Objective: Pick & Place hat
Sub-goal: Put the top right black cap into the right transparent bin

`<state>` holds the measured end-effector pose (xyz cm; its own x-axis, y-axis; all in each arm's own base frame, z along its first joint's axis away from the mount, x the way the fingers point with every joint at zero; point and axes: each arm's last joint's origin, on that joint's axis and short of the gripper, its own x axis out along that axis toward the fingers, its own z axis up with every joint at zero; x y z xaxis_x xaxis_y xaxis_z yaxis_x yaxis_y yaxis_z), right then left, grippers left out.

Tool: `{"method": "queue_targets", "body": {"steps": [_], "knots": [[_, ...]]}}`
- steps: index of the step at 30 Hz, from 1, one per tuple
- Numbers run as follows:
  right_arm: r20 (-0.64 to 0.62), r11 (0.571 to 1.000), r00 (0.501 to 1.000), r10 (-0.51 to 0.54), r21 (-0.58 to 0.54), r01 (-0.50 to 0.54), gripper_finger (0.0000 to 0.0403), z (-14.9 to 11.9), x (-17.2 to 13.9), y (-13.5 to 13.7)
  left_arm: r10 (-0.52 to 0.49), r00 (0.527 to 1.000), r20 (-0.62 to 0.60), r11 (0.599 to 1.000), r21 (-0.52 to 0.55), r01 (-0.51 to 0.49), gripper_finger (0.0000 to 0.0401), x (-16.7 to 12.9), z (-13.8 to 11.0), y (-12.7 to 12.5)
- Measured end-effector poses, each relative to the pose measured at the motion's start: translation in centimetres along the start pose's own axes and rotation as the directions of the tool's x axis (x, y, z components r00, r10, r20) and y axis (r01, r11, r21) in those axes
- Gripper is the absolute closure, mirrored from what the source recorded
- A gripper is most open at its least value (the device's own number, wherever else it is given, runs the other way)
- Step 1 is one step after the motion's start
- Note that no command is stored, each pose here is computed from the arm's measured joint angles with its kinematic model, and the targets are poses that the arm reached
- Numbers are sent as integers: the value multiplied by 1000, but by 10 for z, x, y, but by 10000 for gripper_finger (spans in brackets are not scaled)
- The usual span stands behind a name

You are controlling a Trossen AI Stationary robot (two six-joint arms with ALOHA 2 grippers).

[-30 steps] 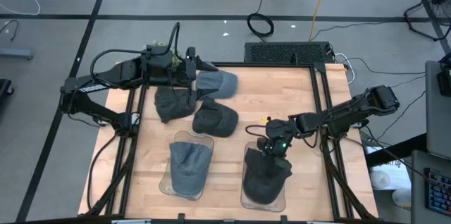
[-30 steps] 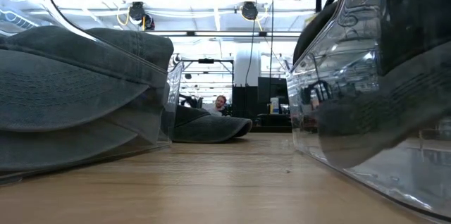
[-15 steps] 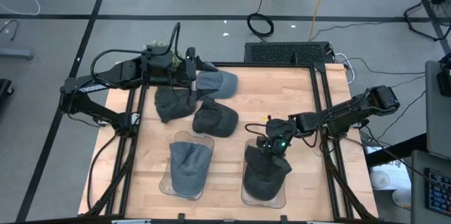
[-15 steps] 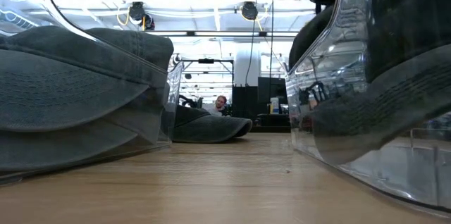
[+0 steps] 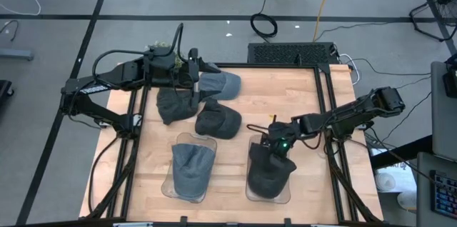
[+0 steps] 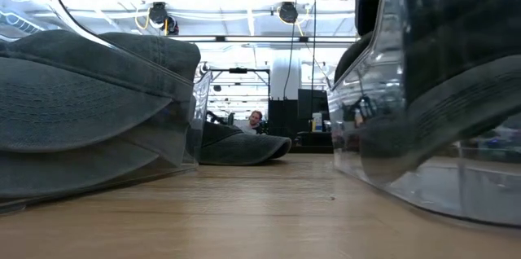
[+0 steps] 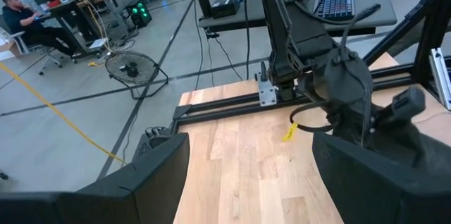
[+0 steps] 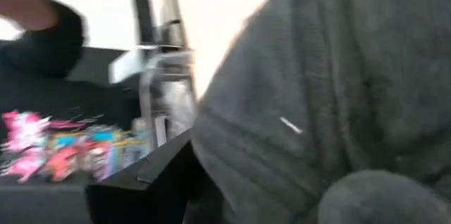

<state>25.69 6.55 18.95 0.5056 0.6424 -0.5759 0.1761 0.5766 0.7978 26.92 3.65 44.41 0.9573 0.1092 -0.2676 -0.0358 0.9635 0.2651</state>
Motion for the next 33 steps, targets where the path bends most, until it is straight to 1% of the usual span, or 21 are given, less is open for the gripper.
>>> {"method": "queue_targets", "body": {"steps": [3, 5, 9, 11, 14, 16, 20, 22, 24, 29, 33], "knots": [[16, 996, 996, -83, 19, 82, 156, -4, 0, -4, 0, 1000, -1, 1000, -3, 0, 95, 0, 0, 0], [37, 993, 993, -114, 22, 113, 156, -7, -2, -2, 0, 1000, -1, 1000, -3, 0, 95, 0, 0, 0], [71, 990, 987, -143, -1, 143, 156, -6, -9, 8, -1, 1000, -1, 1000, -6, 1, 95, 0, 0, 0], [101, 991, 987, -128, -24, 131, 156, -5, -13, 18, -1, 1000, -1, 1000, -8, 1, 95, 0, 0, 0], [137, 987, 979, -148, -36, 154, 156, -5, -23, 26, -1, 1000, -2, 1000, -10, 1, 95, 0, 0, 0], [150, 978, 968, -200, -21, 206, 156, -8, -29, 26, -2, 1000, -3, 1000, -11, 2, 95, 0, 0, 0], [163, 946, 932, -323, 22, 324, 156, -12, -42, 25, -2, 1000, -3, 1000, -12, 2, 95, 0, 0, 0], [167, 931, 917, -363, 35, 363, 156, -15, -46, 23, -2, 1000, -4, 1000, -14, 2, 95, 0, 0, 0], [186, 926, 908, -376, 37, 376, 156, -17, -50, 24, -2, 1000, -4, 1000, -14, 2, 95, 0, 0, 0], [273, 928, 891, -363, 25, 371, 156, -18, -62, 31, -2, 1000, -4, 1000, -14, 2, 95, 0, 0, 0], [306, 938, 892, -333, 14, 346, 156, -21, -72, 36, -3, 1000, -7, 1000, -16, 3, 95, 0, -1, 0]]}}
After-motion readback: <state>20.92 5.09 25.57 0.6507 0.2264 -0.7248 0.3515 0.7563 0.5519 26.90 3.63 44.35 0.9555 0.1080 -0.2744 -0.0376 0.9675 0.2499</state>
